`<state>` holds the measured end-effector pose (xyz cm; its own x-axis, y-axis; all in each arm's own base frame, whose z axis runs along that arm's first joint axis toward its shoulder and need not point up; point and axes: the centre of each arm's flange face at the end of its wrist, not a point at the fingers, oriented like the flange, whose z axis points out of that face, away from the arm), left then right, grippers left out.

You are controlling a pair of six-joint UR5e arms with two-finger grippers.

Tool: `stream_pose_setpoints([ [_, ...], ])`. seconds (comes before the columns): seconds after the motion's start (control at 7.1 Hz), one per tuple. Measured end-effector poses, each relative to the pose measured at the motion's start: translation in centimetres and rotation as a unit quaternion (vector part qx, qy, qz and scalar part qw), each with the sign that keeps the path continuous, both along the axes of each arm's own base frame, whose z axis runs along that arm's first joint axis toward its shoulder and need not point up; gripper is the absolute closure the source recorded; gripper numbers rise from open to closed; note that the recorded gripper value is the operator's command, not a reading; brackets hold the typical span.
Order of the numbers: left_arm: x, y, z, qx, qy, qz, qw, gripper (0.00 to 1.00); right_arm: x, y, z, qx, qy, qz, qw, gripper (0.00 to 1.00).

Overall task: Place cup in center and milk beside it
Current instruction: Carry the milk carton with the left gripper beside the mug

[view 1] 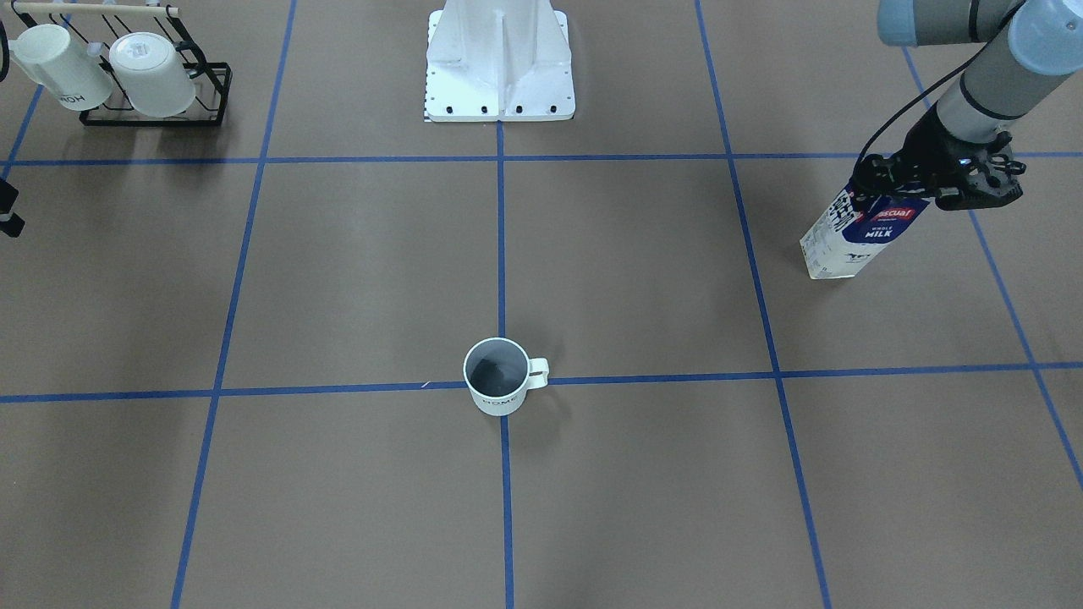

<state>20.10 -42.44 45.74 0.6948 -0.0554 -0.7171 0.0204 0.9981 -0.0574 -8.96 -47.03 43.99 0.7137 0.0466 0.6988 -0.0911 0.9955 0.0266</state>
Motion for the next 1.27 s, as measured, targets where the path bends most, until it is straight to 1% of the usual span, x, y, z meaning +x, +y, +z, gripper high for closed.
stream_pose_setpoints([
  [0.28, -0.1, -0.6, -2.5, 0.016, 0.012, -0.006, 0.9998, 0.67, 0.1, 0.0, 0.0, 0.0, 0.0, 0.001, 1.0, 0.0],
  [0.42, -0.1, -1.9, -4.9, 0.021, 0.016, -0.014, 0.9996, 0.67, 0.3, 0.0, -0.1, 0.001, 0.0, 0.003, 1.0, 0.0],
  [0.56, 0.5, -4.5, -8.7, 0.019, 0.014, -0.023, 0.9995, 0.67, 0.7, 0.1, 0.1, 0.0, 0.0, 0.007, 1.0, 0.0],
  [0.85, 4.4, -11.9, -17.4, 0.009, -0.001, -0.031, 0.9995, 0.67, 2.7, 1.0, 1.3, 0.0, 0.006, 0.01, 0.9999, 0.0],
  [0.99, 7.0, -15.9, -20.9, 0.013, -0.004, -0.031, 0.9994, 0.67, 3.7, 1.5, 1.9, 0.003, 0.009, 0.009, 0.9999, 0.0],
  [1.27, 14.9, -23.6, -26.4, 0.025, 0.012, -0.028, 0.9992, 0.67, 4.4, 1.9, 2.4, 0.003, 0.011, 0.008, 0.9999, 0.0],
])
